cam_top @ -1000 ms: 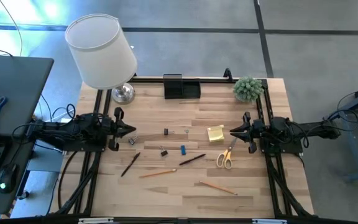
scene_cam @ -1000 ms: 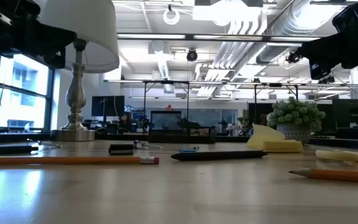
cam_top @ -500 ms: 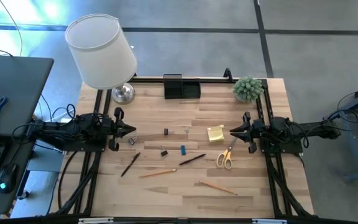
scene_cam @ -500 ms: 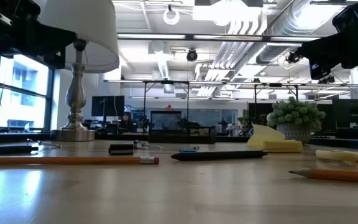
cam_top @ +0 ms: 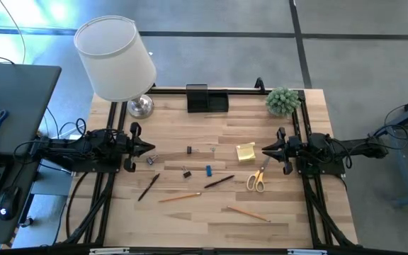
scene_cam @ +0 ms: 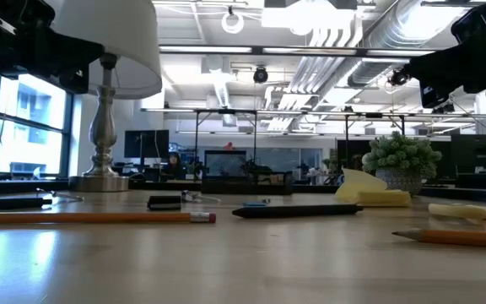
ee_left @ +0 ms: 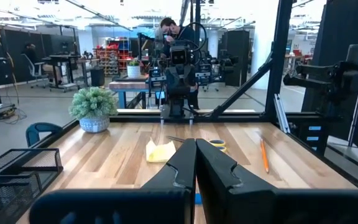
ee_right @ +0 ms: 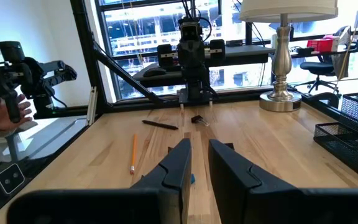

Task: Pick and place office supplies into organizer
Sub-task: Put the blue binder clip into the black desk organizer

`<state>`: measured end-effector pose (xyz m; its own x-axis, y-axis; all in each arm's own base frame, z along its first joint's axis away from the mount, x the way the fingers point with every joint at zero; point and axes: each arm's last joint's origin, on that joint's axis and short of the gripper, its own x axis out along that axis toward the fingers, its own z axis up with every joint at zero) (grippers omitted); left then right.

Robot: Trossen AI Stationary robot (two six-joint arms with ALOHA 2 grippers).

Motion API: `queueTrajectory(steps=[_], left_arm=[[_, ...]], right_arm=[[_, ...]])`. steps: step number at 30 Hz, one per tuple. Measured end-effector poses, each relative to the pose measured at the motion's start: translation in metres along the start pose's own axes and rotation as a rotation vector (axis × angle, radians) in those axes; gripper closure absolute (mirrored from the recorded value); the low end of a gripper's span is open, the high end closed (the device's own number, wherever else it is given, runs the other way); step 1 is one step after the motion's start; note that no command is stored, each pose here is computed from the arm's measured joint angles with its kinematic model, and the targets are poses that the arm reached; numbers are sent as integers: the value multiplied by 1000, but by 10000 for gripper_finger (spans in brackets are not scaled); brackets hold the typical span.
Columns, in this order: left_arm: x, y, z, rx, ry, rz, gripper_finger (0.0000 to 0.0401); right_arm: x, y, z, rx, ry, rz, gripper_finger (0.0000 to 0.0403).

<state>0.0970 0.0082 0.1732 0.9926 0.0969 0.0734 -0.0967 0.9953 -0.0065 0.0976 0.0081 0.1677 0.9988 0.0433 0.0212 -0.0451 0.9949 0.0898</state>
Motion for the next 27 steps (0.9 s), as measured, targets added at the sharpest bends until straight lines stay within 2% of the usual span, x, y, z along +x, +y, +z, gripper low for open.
queueTrajectory(steps=[15, 21, 27], left_arm=[[0, -2, 0, -29, 2, -52, 400], [0, -2, 0, -28, 1, -55, 400], [0, 1, 8, -28, -83, 21, 400]], right_arm=[[0, 0, 0, -2, 0, 0, 350], [0, 0, 0, -48, 0, -2, 350], [0, 0, 6, -37, -58, 1, 350]])
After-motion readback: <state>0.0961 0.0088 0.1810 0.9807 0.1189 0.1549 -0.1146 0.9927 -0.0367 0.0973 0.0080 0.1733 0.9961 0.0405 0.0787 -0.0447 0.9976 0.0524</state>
